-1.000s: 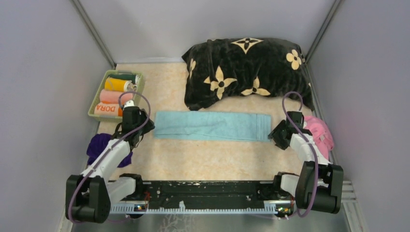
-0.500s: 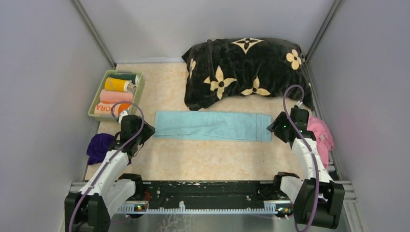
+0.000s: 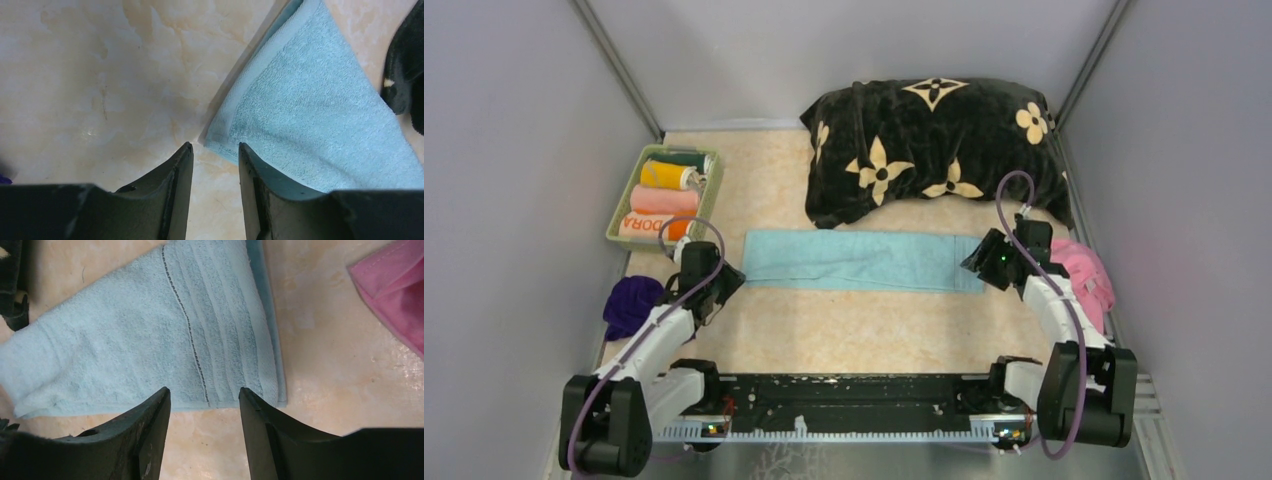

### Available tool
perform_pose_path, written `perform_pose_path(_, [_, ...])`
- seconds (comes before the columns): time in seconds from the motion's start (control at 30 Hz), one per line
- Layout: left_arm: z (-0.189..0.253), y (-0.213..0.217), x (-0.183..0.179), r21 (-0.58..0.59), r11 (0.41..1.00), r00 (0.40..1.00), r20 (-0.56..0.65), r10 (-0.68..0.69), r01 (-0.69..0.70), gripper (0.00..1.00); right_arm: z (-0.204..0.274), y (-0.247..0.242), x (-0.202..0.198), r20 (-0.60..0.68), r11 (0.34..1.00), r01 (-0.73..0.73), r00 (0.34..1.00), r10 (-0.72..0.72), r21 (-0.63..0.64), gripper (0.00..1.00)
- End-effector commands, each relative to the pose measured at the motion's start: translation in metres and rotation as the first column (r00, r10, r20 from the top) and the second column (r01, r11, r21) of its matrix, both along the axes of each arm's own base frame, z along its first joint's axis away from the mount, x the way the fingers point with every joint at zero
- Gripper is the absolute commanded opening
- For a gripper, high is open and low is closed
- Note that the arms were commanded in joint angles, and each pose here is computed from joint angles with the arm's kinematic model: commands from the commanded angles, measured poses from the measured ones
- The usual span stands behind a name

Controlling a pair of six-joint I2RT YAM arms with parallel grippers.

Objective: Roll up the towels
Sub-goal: Fold the towel at the center of the board.

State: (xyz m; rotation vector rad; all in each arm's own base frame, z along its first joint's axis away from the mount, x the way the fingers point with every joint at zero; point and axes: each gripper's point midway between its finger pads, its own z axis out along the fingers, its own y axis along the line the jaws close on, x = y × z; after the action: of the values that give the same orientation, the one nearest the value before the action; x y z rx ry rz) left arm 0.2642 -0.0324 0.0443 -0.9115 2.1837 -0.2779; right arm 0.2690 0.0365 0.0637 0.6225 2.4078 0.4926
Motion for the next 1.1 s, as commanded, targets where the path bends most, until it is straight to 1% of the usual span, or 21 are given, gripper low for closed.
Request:
perform_pose_path(0.0, [0.001,0.003,0.008,0.009,1.000,0.999,0.028,0.016,-0.016,0.43,0.019,0.006,0.022,0.092,0.999,-0.051,0.995,0.051,-0.001,0.53])
perform_pose_path(0.2, [0.001,0.002,0.015,0.026,1.000,1.000,0.026,-0.011,0.011,0.38,0.012,0.006,0.022,0.074,0.998,-0.064,0.995,0.064,-0.004,0.52])
perform_pose_path(0.4, [0.004,0.006,0.021,0.063,0.998,0.999,0.036,-0.024,0.022,0.34,0.008,0.008,0.022,0.069,0.997,-0.074,0.995,0.074,0.003,0.51])
perform_pose_path(0.53, [0.003,0.006,0.024,0.078,0.996,0.999,0.032,-0.036,0.033,0.34,0.007,0.008,0.022,0.070,0.997,-0.078,0.995,0.078,0.003,0.51])
perform_pose_path(0.77, [0.005,0.000,0.031,0.055,0.997,0.997,0.053,-0.059,0.056,0.33,0.006,0.008,0.020,0.075,0.997,-0.079,0.994,0.079,0.000,0.50])
perform_pose_path(1.07, [0.000,-0.002,0.031,0.050,0.997,0.997,0.030,-0.066,0.064,0.32,-0.006,0.005,0.012,0.047,0.997,-0.070,0.996,0.070,-0.016,0.50])
